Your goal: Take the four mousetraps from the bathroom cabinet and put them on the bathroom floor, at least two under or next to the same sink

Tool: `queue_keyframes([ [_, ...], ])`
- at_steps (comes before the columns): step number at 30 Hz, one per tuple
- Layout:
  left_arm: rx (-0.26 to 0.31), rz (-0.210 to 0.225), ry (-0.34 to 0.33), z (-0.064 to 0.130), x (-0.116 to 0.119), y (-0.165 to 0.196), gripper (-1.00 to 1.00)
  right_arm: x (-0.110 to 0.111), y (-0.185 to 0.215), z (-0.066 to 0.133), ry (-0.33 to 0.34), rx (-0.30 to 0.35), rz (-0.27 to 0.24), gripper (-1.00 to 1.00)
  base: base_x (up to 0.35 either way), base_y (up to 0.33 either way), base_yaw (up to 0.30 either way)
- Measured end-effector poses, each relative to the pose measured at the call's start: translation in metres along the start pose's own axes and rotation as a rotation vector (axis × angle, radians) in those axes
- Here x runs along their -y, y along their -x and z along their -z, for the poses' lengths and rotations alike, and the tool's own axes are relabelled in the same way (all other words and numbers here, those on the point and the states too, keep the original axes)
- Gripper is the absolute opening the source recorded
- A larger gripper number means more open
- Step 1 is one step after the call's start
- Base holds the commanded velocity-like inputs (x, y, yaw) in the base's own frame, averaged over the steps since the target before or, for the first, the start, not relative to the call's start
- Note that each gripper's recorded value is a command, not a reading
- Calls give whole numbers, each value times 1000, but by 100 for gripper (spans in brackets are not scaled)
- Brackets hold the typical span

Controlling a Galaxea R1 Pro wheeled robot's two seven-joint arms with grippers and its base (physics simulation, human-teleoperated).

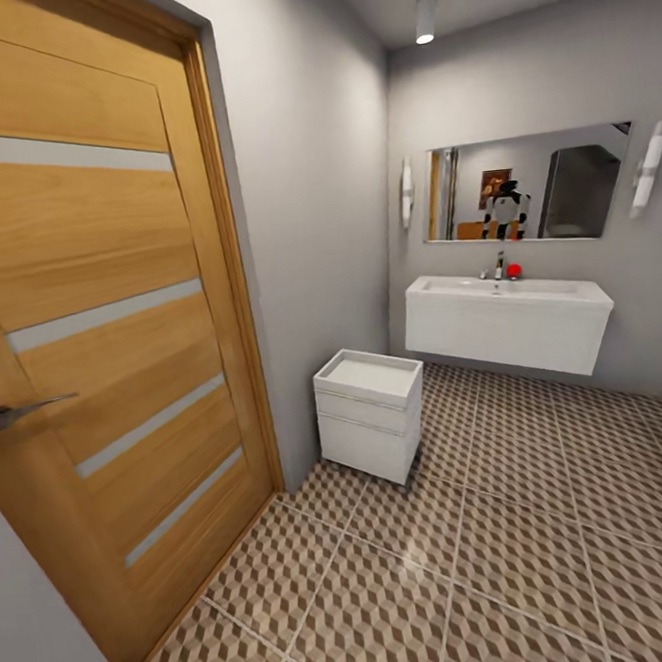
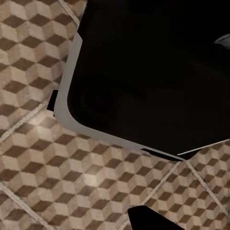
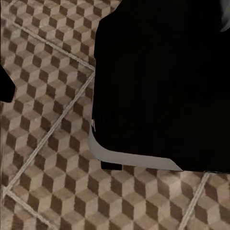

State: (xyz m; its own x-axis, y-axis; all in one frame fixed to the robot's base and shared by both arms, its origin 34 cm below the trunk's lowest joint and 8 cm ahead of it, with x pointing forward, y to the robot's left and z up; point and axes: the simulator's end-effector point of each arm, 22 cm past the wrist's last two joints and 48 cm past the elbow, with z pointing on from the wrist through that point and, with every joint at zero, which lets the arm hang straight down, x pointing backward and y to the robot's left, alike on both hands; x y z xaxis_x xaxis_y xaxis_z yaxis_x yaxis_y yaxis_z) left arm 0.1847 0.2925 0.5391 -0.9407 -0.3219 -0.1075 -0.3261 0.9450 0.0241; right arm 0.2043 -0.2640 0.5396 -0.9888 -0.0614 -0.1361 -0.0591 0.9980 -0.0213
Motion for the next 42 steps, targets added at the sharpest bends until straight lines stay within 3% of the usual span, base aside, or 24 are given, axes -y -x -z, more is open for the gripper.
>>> queue_keyframes([
  [19, 4, 0, -2, 23, -1, 1, 100, 5, 63, 23, -21, 87, 181, 100, 0, 0, 280],
  [29, 10, 1, -4, 34, -2, 1, 100, 9, 83, 35, -34, 93, 214, 100, 0, 0, 238],
  [42, 19, 1, -7, 48, -2, 2, 100, 7, 87, 50, -33, 104, 217, 100, 0, 0, 223],
])
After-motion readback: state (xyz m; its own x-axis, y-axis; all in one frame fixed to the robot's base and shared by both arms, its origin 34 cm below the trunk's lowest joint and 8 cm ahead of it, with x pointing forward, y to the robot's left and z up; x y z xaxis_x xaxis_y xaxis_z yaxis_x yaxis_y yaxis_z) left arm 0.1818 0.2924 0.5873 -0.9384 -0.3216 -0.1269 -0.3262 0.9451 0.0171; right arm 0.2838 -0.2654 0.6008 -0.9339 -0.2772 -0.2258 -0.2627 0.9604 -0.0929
